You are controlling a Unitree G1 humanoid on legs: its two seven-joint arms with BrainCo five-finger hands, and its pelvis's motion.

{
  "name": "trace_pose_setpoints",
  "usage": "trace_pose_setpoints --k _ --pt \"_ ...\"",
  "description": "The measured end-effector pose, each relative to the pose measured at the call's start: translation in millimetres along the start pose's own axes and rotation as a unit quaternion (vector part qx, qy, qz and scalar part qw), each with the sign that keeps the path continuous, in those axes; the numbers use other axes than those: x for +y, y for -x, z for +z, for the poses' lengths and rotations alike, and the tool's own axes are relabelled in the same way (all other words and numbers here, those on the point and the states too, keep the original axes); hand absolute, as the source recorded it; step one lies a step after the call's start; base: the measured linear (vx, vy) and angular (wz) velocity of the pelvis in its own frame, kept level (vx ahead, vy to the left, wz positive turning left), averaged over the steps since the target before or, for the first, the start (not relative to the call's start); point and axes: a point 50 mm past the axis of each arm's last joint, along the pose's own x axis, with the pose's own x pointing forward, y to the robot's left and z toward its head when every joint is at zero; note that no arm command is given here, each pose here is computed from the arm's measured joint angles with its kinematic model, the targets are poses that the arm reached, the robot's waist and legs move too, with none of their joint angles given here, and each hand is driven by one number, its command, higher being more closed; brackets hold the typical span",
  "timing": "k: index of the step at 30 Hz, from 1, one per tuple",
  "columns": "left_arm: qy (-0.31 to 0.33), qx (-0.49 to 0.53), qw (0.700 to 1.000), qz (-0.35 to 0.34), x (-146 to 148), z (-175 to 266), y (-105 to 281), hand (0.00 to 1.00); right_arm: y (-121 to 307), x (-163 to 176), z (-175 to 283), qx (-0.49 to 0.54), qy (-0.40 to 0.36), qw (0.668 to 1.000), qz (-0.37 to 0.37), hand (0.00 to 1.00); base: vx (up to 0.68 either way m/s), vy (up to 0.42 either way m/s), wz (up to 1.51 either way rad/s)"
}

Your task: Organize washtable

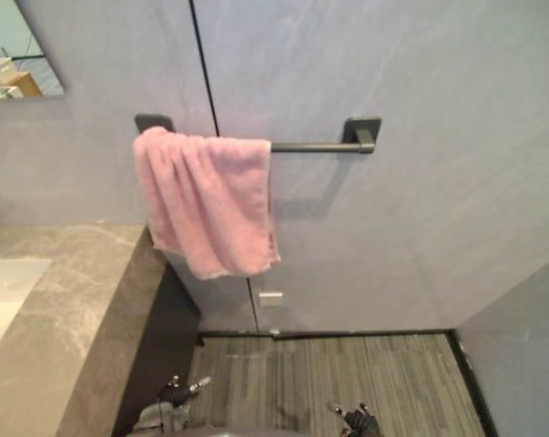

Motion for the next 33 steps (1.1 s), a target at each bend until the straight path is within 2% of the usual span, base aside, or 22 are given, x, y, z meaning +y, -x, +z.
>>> trace_pose_setpoints --k 5,8,12,15,25,33 --pt "-0.020 -0.013 1.000 0.002 -1 4 0 0.00 -2 -11 0 0.005 0.007 1.000 -0.020 0.00 -0.05 -0.006 0.17" --pt "-0.013 -0.075 0.997 0.014 -1 25 4 0.00 -2 -15 3 0.001 0.010 0.999 -0.032 0.00 -0.06 0.030 0.07" --pt "0.007 -0.208 0.977 0.047 10 77 19 0.00 -2 -18 5 -0.007 0.014 0.999 -0.037 0.00 -0.04 0.048 -0.07" --pt "0.020 -0.267 0.961 0.064 15 100 29 0.00 -2 -19 4 -0.006 0.018 0.999 -0.038 0.00 0.00 0.032 -0.04" --pt "0.038 -0.372 0.923 0.088 19 151 50 0.00 -1 -17 11 -0.031 0.039 0.998 -0.029 0.00 0.03 -0.018 -0.05" --pt "0.010 -0.440 0.891 0.109 26 201 60 0.00 0 -16 7 -0.028 0.064 0.997 -0.024 0.00 -0.01 -0.011 -0.11"
